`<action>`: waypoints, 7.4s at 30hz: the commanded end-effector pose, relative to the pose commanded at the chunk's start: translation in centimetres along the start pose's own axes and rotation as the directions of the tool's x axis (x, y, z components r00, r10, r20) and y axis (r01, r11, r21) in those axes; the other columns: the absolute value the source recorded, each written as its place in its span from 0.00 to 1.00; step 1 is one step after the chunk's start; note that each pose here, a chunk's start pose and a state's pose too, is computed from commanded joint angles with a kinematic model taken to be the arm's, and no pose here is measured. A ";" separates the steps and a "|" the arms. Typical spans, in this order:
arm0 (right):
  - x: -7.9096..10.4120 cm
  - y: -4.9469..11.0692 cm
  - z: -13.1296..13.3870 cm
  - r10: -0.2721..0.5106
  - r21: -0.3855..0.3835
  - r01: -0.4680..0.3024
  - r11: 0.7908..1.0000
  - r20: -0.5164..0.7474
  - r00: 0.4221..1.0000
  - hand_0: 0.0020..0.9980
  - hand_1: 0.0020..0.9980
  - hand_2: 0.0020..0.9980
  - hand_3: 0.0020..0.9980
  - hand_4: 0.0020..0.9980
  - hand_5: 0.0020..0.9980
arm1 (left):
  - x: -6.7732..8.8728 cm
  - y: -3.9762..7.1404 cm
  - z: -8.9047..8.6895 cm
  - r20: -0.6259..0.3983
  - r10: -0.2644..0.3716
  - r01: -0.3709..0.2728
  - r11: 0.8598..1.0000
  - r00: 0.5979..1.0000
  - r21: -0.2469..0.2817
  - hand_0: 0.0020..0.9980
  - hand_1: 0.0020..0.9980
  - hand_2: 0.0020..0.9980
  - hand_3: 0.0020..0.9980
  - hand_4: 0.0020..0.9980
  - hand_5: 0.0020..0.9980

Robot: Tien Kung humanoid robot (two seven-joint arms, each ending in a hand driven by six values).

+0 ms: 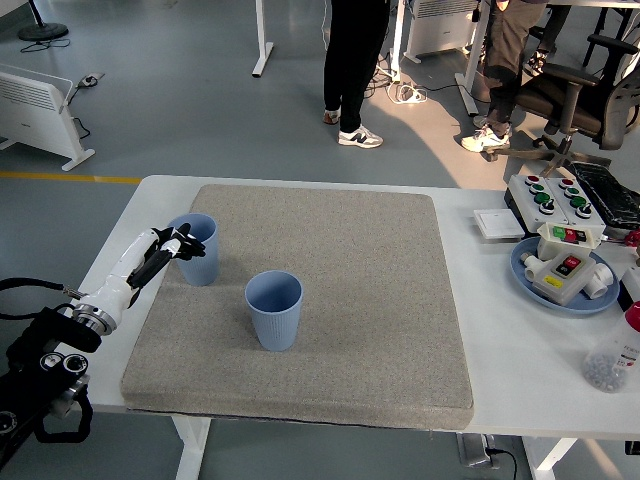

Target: Push cup pick cup insert cup

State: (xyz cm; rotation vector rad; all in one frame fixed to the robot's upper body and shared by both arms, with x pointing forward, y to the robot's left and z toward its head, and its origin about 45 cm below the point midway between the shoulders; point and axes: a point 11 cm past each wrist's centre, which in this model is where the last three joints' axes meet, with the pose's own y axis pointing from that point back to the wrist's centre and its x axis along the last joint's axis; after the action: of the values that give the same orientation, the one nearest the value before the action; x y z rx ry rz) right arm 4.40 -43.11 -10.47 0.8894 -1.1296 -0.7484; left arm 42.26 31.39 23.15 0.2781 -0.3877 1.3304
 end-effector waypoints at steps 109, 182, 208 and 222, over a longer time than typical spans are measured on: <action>0.2 -0.1 0.6 0.004 -0.020 -0.005 1.000 -0.042 0.999 0.53 0.55 0.61 0.62 0.18 0.74 | 9.0 -9.1 12.4 0.776 -0.421 0.161 0.905 0.470 0.393 0.52 0.48 0.46 0.43 0.50 0.00; 1.0 -0.2 0.6 0.026 -0.009 -0.026 1.000 -0.033 0.999 0.53 0.55 0.61 0.62 0.18 0.74 | 1.5 4.2 8.9 -0.586 -0.050 -0.084 0.976 0.809 -0.199 0.83 0.83 0.82 0.77 0.75 1.00; 1.6 0.0 -0.5 0.044 0.024 -0.043 0.999 -0.021 0.999 0.53 0.55 0.61 0.61 0.18 0.75 | -1.0 12.3 -4.2 -0.762 0.234 -0.167 0.972 0.604 0.166 0.83 0.84 0.83 0.76 0.73 1.00; 1.9 0.1 -1.5 0.047 0.059 -0.047 0.997 0.006 0.999 0.53 0.55 0.60 0.61 0.17 0.75 | -1.0 11.5 -3.8 -0.756 0.225 -0.168 0.974 0.614 0.154 0.83 0.84 0.84 0.76 0.72 1.00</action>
State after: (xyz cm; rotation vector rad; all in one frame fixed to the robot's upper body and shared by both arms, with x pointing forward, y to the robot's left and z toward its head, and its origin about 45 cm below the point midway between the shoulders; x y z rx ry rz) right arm 6.35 -44.36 -9.81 0.9076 -1.1779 -0.6815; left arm 31.24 34.58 19.01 -0.3113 0.3809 1.5500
